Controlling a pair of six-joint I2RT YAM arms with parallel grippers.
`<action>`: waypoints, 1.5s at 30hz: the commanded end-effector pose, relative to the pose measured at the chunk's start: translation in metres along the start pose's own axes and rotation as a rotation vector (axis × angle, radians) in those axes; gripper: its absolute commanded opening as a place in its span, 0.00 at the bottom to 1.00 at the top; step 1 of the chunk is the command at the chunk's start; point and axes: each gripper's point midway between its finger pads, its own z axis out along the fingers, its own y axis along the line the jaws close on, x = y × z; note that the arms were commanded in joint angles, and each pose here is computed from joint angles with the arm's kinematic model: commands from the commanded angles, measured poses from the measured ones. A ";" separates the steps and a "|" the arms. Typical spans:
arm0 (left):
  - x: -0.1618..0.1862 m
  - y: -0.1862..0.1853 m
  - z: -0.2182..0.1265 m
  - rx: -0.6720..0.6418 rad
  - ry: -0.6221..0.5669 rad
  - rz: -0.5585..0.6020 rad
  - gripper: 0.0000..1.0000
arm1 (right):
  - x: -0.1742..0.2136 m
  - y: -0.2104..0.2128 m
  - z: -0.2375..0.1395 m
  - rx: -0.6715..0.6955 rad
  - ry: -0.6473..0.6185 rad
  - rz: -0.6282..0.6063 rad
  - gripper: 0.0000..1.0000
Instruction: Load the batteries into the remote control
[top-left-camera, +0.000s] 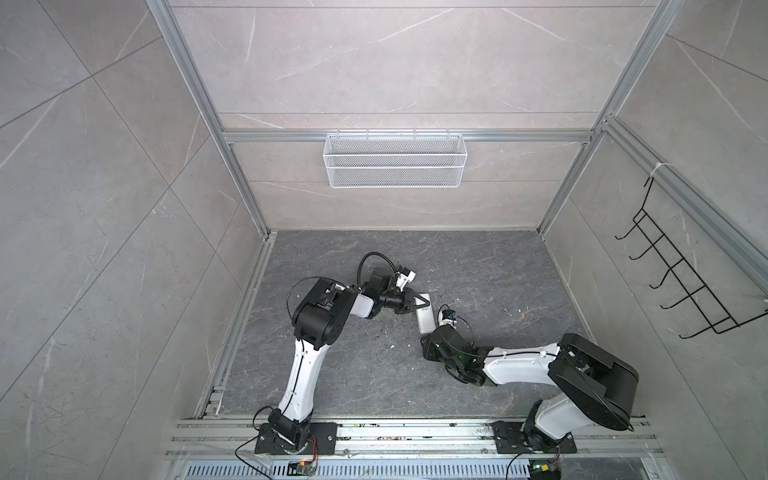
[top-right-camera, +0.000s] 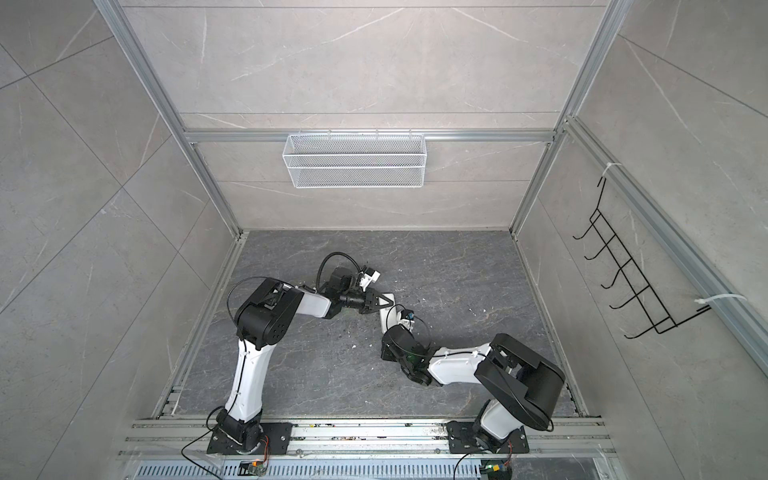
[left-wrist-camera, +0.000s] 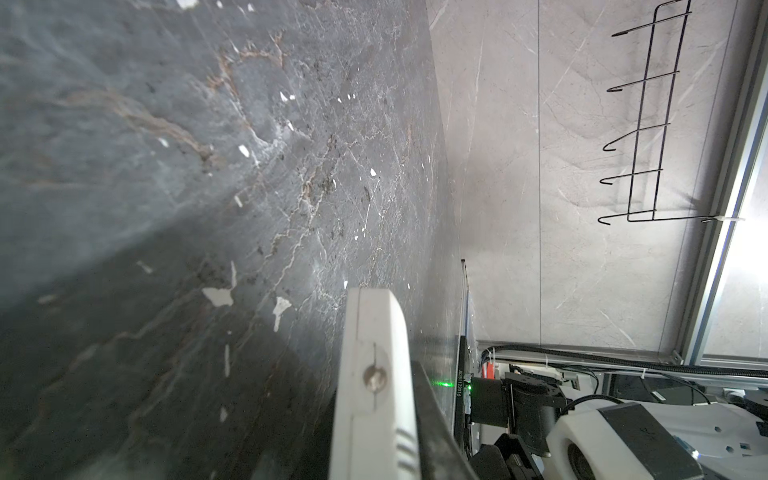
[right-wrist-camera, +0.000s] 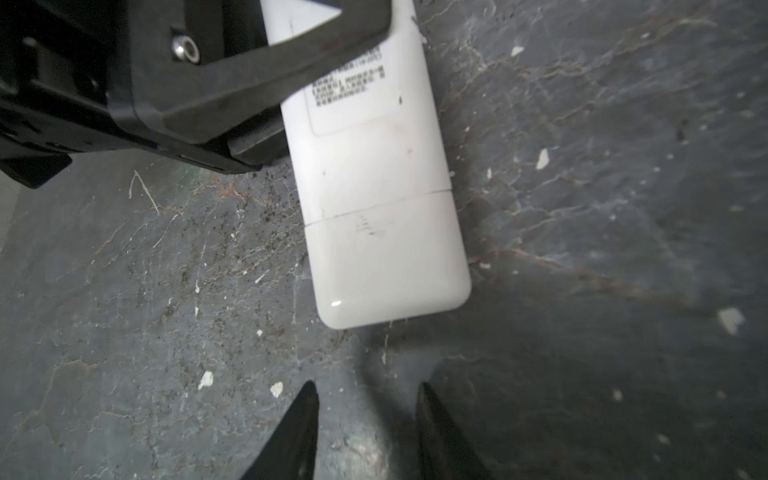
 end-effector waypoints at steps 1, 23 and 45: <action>0.010 0.002 0.000 -0.028 0.020 0.029 0.00 | -0.009 0.003 0.002 0.012 -0.010 -0.007 0.37; -0.084 -0.055 -0.086 0.315 -0.527 -0.468 0.00 | -0.109 0.035 -0.069 -0.225 -0.019 0.395 0.40; -0.095 -0.082 -0.114 0.390 -0.608 -0.535 0.00 | -0.163 0.079 -0.032 -0.408 -0.050 0.640 0.58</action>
